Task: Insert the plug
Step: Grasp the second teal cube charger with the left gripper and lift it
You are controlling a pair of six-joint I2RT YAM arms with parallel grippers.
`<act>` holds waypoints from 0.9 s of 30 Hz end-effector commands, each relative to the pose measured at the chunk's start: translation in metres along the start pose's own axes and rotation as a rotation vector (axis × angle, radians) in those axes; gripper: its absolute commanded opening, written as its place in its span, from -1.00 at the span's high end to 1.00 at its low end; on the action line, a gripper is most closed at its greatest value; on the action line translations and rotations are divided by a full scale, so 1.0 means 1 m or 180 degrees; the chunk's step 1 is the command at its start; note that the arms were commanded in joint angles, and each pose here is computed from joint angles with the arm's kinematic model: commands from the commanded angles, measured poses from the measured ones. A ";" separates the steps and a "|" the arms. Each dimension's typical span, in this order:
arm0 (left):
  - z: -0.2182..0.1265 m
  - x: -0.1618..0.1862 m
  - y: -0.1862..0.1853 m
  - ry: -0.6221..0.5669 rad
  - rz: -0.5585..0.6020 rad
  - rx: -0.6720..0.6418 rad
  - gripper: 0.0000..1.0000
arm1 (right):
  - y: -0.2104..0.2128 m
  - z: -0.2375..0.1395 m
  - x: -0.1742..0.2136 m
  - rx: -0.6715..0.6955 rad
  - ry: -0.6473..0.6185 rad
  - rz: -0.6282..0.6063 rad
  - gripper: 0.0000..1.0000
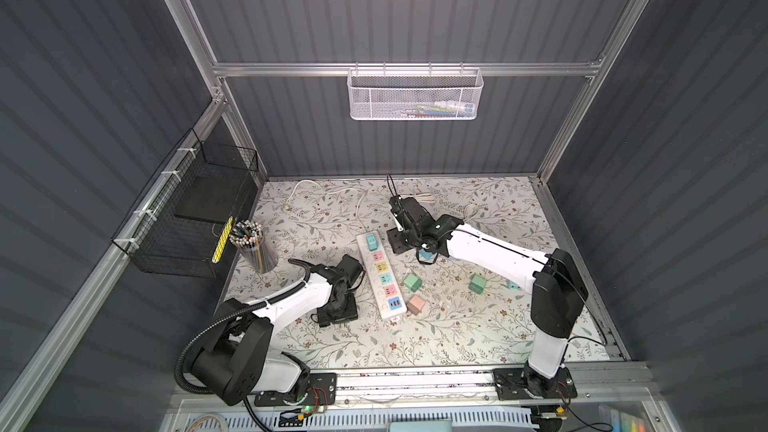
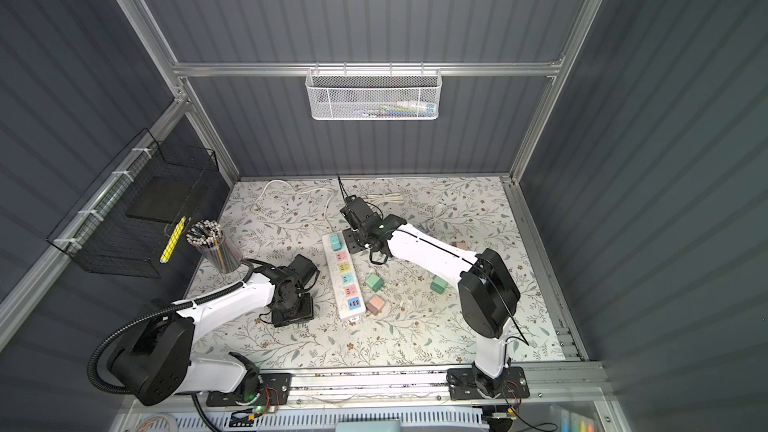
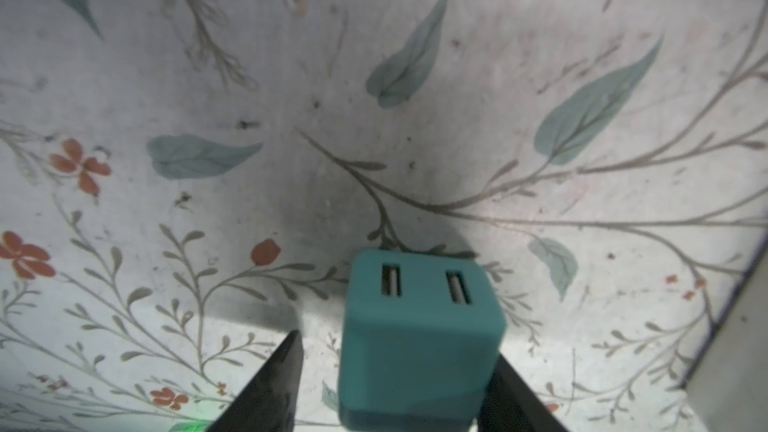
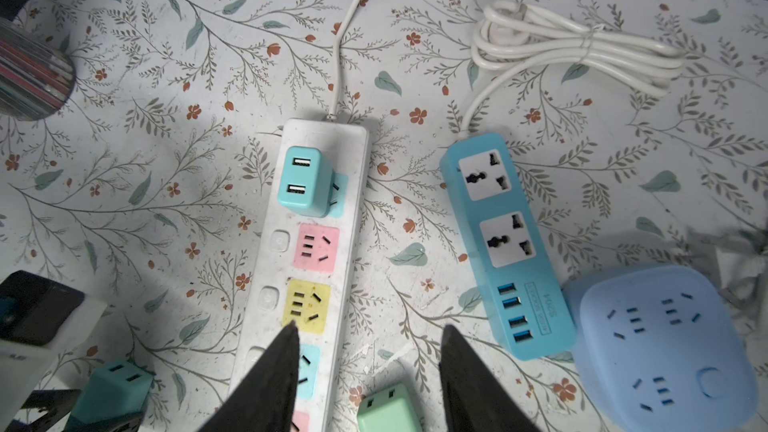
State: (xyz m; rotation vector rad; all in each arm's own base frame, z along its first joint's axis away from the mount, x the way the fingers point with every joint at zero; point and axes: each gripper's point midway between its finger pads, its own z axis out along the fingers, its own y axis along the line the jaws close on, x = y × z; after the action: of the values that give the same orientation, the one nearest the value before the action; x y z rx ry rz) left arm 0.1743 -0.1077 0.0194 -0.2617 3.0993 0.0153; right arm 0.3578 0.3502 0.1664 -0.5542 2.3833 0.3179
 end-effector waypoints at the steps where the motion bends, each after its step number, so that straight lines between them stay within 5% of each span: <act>1: 0.001 -0.010 -0.004 -0.0100 0.0019 -0.0048 -0.09 | -0.005 -0.004 -0.002 0.0000 -0.0032 0.0041 -0.11; 8: 0.007 -0.037 -0.025 -0.0242 0.0255 -0.0026 0.21 | -0.013 -0.010 -0.003 0.0003 -0.0076 0.0098 -0.07; 15: 0.022 -0.060 -0.033 -0.0242 0.0466 -0.0270 0.23 | -0.022 -0.013 0.002 -0.0010 -0.0045 0.0164 -0.06; 19: 0.023 -0.057 -0.033 -0.0194 0.0491 -0.0276 0.07 | -0.028 -0.018 0.002 0.0004 -0.0062 0.0186 -0.07; 23: 0.009 -0.058 -0.033 -0.0299 0.0485 -0.0190 -0.29 | -0.029 -0.021 0.001 -0.0008 -0.0088 0.0183 -0.08; 27: 0.005 -0.057 -0.032 -0.0321 0.0485 -0.0169 -0.33 | -0.026 -0.021 -0.002 -0.0047 -0.0082 0.0177 -0.08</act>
State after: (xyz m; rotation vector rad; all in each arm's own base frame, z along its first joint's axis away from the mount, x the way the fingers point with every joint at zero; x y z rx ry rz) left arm 0.2498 -0.1383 0.0204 -0.0562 2.9752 0.0616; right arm 0.3601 0.3188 0.1738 -0.4932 2.3865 0.3375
